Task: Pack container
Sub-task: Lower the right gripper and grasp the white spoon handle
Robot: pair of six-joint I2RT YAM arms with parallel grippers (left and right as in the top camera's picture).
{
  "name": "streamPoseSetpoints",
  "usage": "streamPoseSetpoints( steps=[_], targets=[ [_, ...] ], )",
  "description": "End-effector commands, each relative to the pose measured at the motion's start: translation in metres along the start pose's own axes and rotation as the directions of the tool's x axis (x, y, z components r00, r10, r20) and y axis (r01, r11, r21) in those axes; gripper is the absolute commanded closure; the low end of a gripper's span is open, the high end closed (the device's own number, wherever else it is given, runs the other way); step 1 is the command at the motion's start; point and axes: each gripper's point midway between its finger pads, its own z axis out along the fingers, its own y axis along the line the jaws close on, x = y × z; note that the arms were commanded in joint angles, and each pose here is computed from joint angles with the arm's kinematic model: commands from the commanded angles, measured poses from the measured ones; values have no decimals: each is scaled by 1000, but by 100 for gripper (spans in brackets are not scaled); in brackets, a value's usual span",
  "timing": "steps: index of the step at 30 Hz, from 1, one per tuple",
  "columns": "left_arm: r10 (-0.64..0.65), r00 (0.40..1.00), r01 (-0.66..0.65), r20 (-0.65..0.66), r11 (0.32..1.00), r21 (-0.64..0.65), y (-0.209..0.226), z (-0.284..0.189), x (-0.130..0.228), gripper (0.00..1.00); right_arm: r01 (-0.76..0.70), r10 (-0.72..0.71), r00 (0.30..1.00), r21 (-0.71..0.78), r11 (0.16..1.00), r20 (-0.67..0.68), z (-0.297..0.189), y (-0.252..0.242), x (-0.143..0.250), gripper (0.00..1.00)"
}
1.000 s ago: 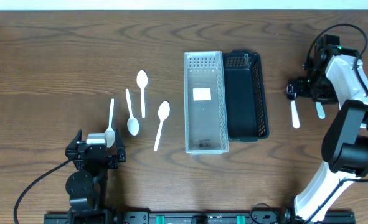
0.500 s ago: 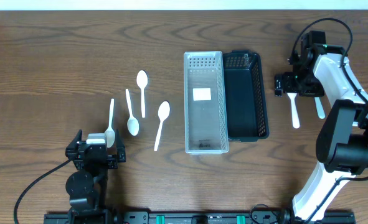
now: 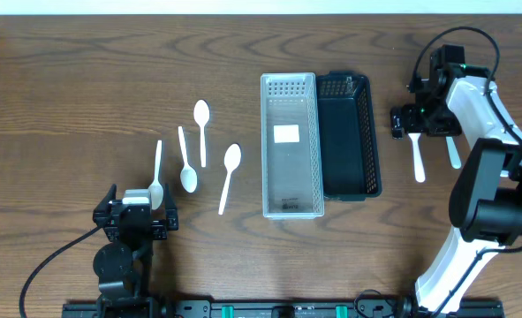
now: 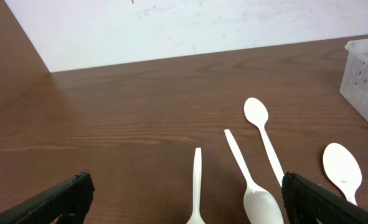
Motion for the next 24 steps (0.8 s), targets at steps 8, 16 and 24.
streamPoseSetpoints(
  steps=[8,16,24],
  targets=[
    [-6,1000,6,-31,1000,3,-1,3,13,2,-6,5,998,-8,1000,-69,29,-1,9,1],
    [-6,1000,6,-31,1000,3,-1,3,13,2,-23,22,998,-5,1000,-63,31,-8,9,1],
    [-6,1000,6,-31,1000,3,-1,3,13,2,-21,21,998,5,1000,-65,38,-11,13,1]
  ],
)
